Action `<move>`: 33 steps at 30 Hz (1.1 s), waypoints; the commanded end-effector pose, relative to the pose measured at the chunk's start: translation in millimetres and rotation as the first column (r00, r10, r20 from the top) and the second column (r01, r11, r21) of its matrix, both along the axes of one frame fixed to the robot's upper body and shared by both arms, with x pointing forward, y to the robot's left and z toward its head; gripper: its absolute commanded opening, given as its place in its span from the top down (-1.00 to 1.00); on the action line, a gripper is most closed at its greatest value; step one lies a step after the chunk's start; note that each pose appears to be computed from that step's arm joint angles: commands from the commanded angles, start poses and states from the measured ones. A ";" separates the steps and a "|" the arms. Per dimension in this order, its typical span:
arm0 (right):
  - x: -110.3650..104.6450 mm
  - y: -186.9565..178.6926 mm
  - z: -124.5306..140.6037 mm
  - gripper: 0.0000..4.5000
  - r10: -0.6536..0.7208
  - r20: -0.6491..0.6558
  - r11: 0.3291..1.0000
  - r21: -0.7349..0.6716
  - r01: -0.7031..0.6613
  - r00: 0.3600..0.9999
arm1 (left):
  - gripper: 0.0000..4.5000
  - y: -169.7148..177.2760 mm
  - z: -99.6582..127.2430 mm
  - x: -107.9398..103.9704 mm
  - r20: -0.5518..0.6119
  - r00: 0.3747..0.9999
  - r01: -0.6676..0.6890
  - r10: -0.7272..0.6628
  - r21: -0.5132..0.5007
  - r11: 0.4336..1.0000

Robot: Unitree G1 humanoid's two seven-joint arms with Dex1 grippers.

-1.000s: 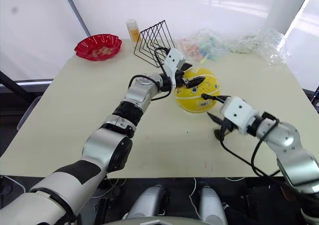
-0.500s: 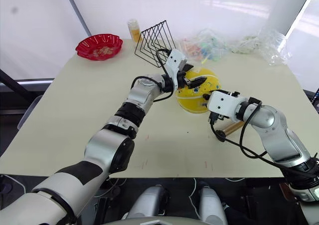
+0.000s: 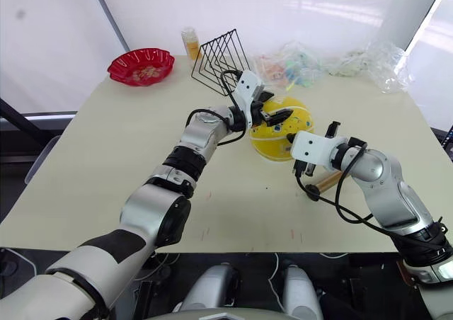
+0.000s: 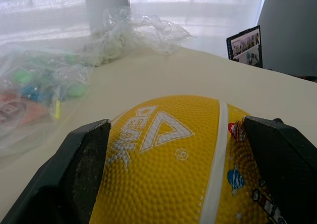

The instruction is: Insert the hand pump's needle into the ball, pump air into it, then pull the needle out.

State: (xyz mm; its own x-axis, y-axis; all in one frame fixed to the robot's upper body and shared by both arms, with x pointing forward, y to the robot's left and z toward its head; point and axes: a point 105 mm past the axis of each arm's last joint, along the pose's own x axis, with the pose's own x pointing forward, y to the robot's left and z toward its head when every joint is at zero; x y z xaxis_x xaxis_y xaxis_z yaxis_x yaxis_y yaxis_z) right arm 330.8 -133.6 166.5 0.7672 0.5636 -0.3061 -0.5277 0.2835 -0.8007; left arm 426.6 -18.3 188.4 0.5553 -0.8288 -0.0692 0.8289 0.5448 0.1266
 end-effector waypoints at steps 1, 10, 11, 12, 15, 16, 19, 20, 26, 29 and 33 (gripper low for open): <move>-0.9 5.6 12.5 0.97 0.025 0.041 0.999 0.027 -0.026 0.999 | -1.00 -1.1 -30.4 -2.1 -0.045 0.999 -0.017 0.021 0.087 0.996; -7.5 4.9 9.6 0.97 -0.030 -0.027 0.983 0.182 0.034 0.999 | -1.00 1.2 -70.0 -3.4 -0.130 0.983 -0.121 0.131 0.082 0.989; -9.2 4.8 9.7 0.97 -0.037 -0.036 0.977 0.210 0.044 0.999 | -1.00 1.6 -76.2 -3.8 -0.145 0.978 -0.140 0.151 0.082 0.987; -10.7 4.8 9.6 0.97 -0.043 -0.042 0.972 0.228 0.051 0.998 | -1.00 1.9 -80.4 -4.2 -0.155 0.974 -0.152 0.163 0.081 0.985; -17.6 5.9 8.4 0.97 -0.050 -0.055 0.960 0.274 0.064 0.997 | -1.00 -0.6 -96.4 -8.9 -0.188 0.965 -0.170 0.185 0.091 0.981; -20.8 6.2 7.6 0.97 -0.049 -0.056 0.958 0.281 0.063 0.997 | -1.00 -0.8 -102.8 -10.2 -0.195 0.961 -0.181 0.198 0.105 0.978; -26.3 6.5 6.8 0.97 -0.050 -0.054 0.956 0.285 0.064 0.997 | -1.00 0.3 -113.6 -11.8 -0.212 0.950 -0.205 0.228 0.127 0.970; -27.8 6.3 8.6 0.97 -0.058 -0.050 0.949 0.307 0.071 0.997 | -1.00 0.5 -119.8 -13.1 -0.236 0.941 -0.217 0.243 0.132 0.967; -35.1 3.4 13.7 0.97 -0.080 -0.036 0.931 0.355 0.087 0.996 | -1.00 4.8 -138.2 -16.0 -0.287 0.911 -0.258 0.297 0.166 0.952; -40.4 2.3 15.0 0.97 -0.083 -0.037 0.924 0.372 0.091 0.996 | -1.00 6.3 -142.0 -16.5 -0.289 0.906 -0.266 0.309 0.179 0.947; -46.6 -1.2 18.1 0.97 -0.091 -0.038 0.918 0.385 0.098 0.995 | -1.00 6.5 -145.8 -18.0 -0.281 0.908 -0.261 0.309 0.195 0.945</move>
